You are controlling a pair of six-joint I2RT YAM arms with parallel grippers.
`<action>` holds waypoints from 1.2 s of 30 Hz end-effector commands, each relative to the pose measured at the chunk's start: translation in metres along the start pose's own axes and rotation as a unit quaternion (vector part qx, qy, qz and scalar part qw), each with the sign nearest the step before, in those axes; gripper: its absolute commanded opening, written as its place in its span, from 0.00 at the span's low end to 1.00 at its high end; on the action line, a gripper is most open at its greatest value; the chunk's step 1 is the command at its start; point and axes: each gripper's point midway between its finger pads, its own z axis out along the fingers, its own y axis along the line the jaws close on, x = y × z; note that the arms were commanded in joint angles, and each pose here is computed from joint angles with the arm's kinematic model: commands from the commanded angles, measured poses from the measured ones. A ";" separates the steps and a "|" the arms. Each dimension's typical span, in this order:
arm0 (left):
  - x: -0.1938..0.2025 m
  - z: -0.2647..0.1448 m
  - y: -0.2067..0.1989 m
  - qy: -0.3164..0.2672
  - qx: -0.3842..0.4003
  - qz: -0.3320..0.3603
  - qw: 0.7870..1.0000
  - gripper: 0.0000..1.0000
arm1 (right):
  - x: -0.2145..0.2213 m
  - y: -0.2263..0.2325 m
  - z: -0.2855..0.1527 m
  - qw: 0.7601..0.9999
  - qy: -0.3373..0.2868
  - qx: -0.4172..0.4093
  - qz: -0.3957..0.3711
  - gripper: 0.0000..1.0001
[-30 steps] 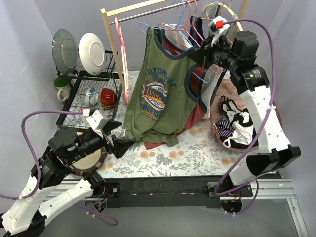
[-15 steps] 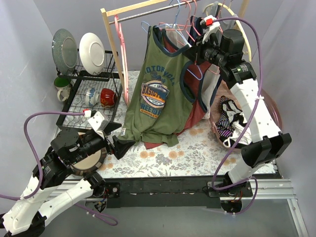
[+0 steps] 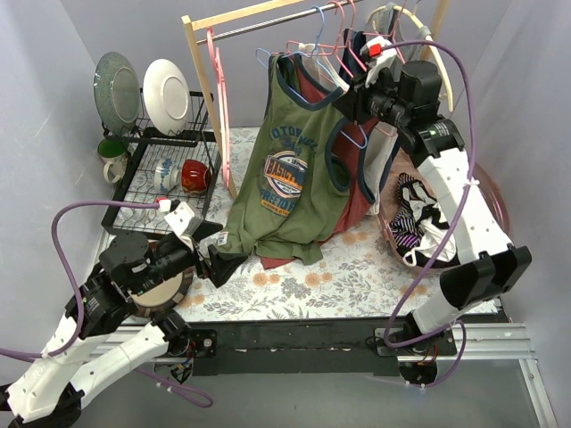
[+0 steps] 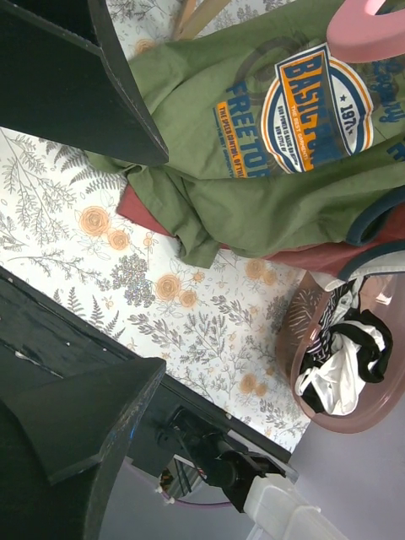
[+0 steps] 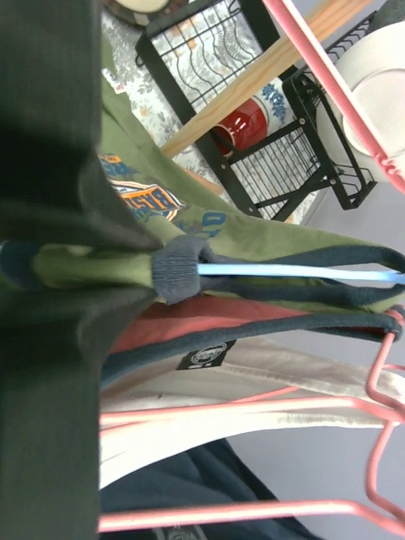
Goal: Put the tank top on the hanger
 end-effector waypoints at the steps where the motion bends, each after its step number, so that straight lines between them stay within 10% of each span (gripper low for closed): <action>1: -0.002 0.007 -0.001 -0.005 0.005 0.000 1.000 0.98 | -0.042 0.011 -0.036 0.996 -0.055 0.008 -0.069 0.38; 5: -0.007 0.010 -0.003 -0.006 0.010 -0.007 1.000 0.98 | -0.049 0.019 -0.060 0.994 -0.062 0.014 -0.089 0.62; 17: 0.004 0.015 -0.003 0.002 0.004 -0.055 0.998 0.98 | -0.054 0.019 -0.162 0.982 -0.086 0.097 -0.137 0.90; 36: -0.010 -0.006 0.010 -0.054 -0.048 -0.108 0.992 0.98 | -0.009 -0.053 -0.325 0.887 -0.090 0.448 -0.058 0.98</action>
